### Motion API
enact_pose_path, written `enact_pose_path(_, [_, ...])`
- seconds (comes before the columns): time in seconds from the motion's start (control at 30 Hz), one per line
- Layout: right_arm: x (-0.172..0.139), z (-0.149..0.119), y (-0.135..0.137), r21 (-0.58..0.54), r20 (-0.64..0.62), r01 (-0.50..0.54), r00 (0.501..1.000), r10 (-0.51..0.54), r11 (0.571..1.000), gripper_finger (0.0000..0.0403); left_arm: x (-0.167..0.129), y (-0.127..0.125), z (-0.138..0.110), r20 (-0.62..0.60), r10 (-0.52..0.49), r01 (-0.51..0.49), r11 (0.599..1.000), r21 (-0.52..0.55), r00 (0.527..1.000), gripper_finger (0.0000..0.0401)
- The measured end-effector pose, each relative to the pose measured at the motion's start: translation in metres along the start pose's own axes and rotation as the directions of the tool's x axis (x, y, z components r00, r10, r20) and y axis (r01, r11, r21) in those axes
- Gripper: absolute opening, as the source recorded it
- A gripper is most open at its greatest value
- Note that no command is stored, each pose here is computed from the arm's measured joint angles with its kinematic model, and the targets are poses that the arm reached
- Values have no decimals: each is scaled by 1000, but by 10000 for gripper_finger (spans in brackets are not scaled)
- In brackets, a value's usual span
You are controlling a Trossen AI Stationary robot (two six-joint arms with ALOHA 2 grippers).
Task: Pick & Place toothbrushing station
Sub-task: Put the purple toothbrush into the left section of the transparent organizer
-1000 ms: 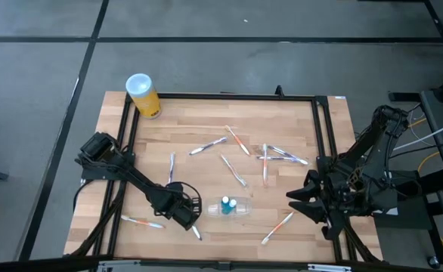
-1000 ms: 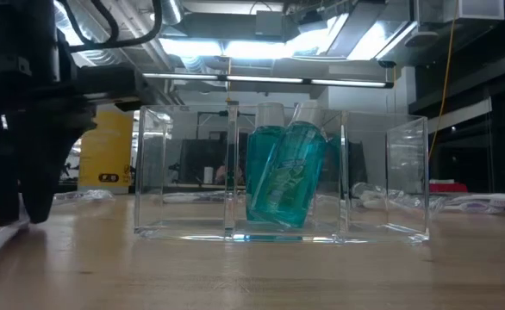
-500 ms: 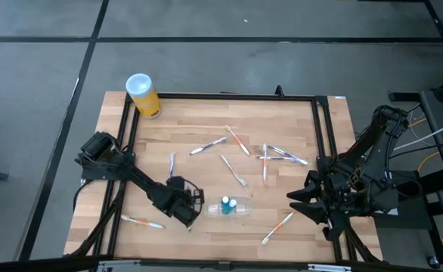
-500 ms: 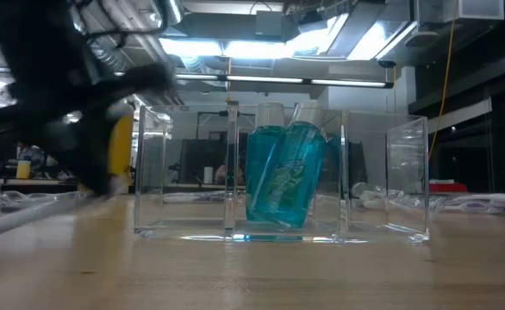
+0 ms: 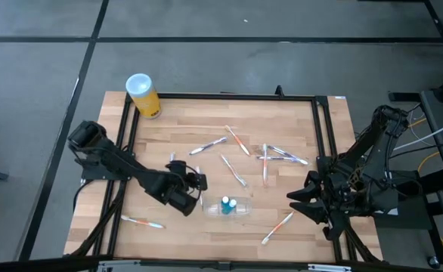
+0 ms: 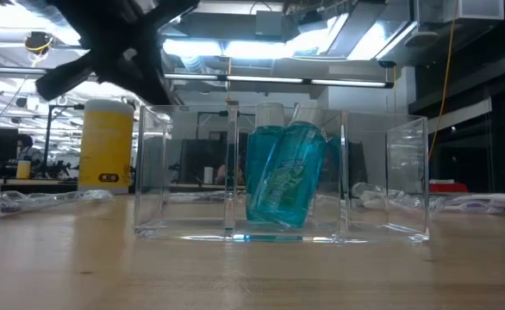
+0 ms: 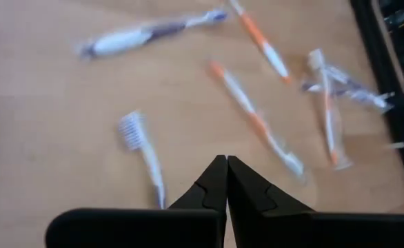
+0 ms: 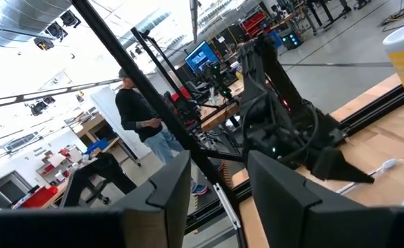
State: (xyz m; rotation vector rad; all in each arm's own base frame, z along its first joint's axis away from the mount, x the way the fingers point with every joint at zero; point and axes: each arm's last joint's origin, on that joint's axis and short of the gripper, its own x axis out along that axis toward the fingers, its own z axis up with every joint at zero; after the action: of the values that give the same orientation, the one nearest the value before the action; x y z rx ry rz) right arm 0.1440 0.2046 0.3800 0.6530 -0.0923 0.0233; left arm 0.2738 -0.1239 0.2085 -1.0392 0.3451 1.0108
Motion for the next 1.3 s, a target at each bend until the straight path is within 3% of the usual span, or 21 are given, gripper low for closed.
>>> enact_pose_path(0.13, [0,0,0,0,0,0,1000,0,1000,149,-1,-1,6,-38,25,-24,999,35,999,1])
enact_pose_path(0.4, [0,0,-1,-1,9,18,1000,-18,1000,149,23,0,11,-220,183,-160,980,118,958,14])
enact_pose_path(0.67, [0,0,-1,-5,12,24,1000,-24,1000,149,51,-1,34,-284,266,-214,956,201,921,106])
enact_pose_path(0.87, [0,0,-1,-6,12,24,1000,-24,1000,149,76,9,30,-358,339,-283,938,202,870,156])
enact_pose_path(1.3, [0,0,-1,-9,12,24,1000,-24,1000,148,113,13,15,-386,354,-329,935,132,852,134])
